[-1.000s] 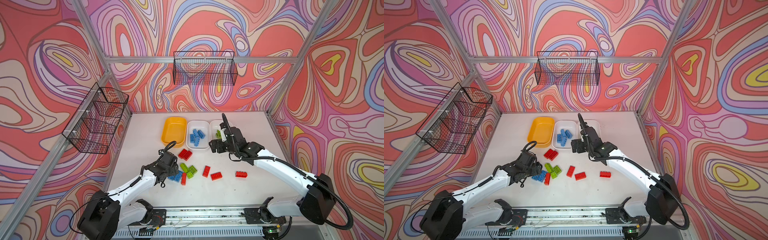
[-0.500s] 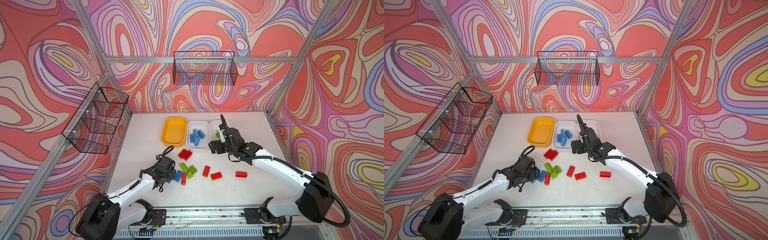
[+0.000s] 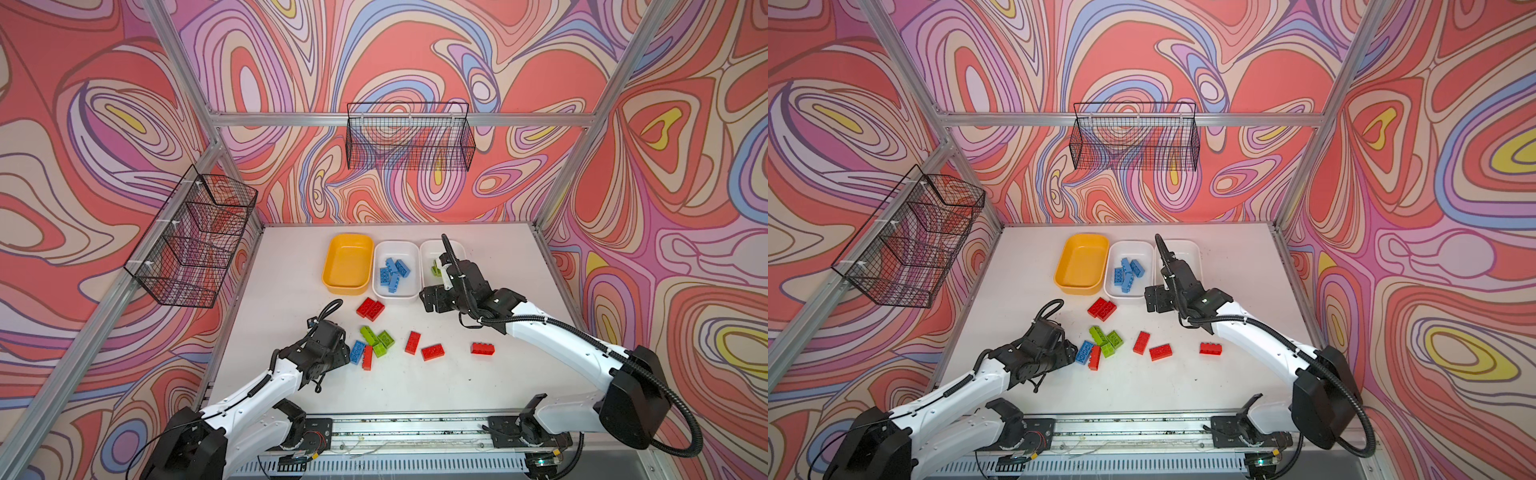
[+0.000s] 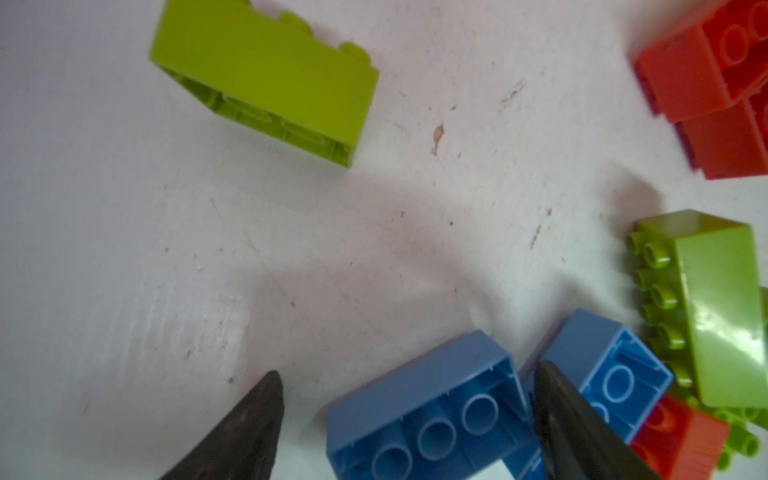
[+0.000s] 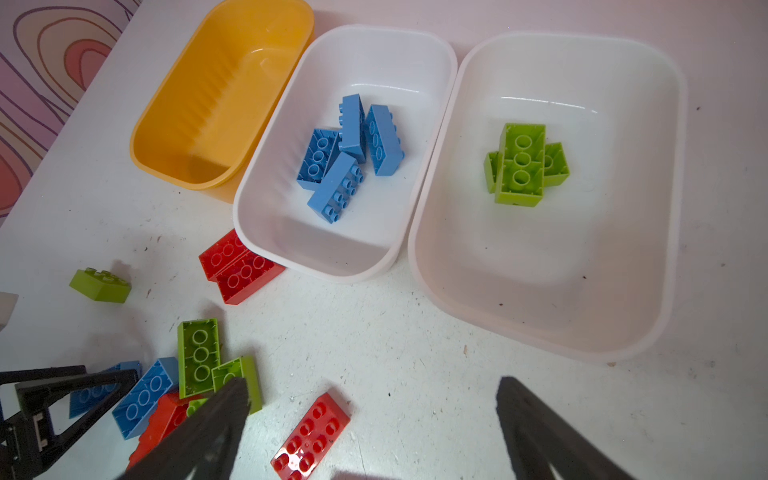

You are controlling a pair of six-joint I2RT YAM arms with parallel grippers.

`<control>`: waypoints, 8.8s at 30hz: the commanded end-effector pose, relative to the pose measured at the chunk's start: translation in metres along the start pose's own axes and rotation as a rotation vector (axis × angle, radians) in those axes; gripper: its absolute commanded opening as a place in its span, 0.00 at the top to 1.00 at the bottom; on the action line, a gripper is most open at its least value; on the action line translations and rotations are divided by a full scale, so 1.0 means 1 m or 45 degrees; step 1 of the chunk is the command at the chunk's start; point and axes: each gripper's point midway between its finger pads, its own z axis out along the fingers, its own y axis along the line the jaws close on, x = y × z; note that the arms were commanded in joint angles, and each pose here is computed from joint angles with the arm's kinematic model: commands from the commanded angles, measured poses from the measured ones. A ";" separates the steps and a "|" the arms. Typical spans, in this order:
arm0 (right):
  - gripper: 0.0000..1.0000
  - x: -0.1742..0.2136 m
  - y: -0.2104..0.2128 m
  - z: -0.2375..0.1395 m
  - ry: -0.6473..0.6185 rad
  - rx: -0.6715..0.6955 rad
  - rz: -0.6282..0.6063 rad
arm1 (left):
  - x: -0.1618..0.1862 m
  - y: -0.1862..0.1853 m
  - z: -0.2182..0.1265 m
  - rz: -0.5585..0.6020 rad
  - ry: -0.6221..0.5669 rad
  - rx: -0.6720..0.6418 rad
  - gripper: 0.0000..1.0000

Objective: Sort the legos into containers by color

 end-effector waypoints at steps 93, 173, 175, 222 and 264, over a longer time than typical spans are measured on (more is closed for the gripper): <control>0.02 0.014 -0.026 -0.037 -0.095 -0.024 0.163 | -0.187 -0.270 -0.003 0.478 -0.137 0.110 0.10; 0.02 0.052 -0.019 -0.086 -0.117 0.016 0.194 | -0.017 -0.054 -0.030 0.392 -0.118 -0.112 0.20; 0.02 0.052 -0.020 -0.087 -0.116 0.025 0.194 | -0.018 -0.053 -0.025 0.385 -0.109 -0.120 0.21; 0.02 0.061 0.011 -0.032 -0.029 -0.118 0.188 | -0.064 -0.101 -0.023 0.452 -0.080 -0.126 0.85; 0.02 0.118 0.004 0.013 0.213 0.032 0.182 | -0.136 -0.186 -0.036 0.359 -0.185 0.249 0.00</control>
